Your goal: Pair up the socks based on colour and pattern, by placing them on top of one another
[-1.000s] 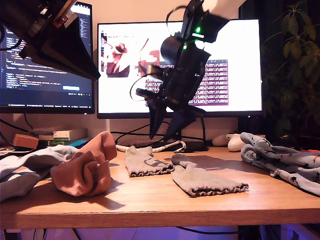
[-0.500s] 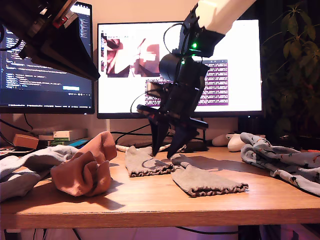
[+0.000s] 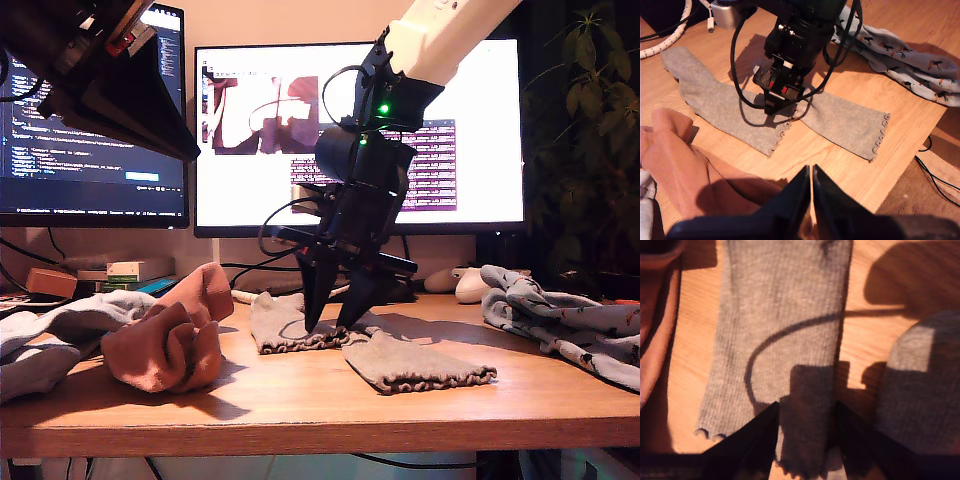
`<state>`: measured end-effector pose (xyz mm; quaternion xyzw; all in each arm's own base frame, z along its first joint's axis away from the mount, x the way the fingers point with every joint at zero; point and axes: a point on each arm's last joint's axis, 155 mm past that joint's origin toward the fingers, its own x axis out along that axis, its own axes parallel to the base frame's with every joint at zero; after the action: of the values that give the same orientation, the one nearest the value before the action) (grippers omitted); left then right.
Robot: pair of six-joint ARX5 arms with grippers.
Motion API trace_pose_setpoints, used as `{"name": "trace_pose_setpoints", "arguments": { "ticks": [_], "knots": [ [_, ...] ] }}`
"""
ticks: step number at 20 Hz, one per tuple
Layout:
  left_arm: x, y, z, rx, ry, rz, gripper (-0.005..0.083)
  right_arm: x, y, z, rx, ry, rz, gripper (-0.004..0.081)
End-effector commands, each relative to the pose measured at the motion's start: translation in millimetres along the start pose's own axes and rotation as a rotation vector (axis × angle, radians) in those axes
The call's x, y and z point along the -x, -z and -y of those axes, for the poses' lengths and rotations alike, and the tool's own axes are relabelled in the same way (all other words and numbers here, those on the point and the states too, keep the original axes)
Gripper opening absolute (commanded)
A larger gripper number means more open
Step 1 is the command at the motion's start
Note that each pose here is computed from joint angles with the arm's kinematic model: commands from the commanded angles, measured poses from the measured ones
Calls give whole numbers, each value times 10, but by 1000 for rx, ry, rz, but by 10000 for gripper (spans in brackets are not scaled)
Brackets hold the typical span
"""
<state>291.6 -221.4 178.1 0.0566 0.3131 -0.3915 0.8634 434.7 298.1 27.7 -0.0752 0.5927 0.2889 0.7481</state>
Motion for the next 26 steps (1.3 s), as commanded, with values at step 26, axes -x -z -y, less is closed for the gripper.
{"name": "trace_pose_setpoints", "arguments": {
  "ticks": [26],
  "knots": [
    [-6, -33, 13, -5, 5, 17, -24, 997, -125, -445, 39, -94, 114, -11]
  ]
}}
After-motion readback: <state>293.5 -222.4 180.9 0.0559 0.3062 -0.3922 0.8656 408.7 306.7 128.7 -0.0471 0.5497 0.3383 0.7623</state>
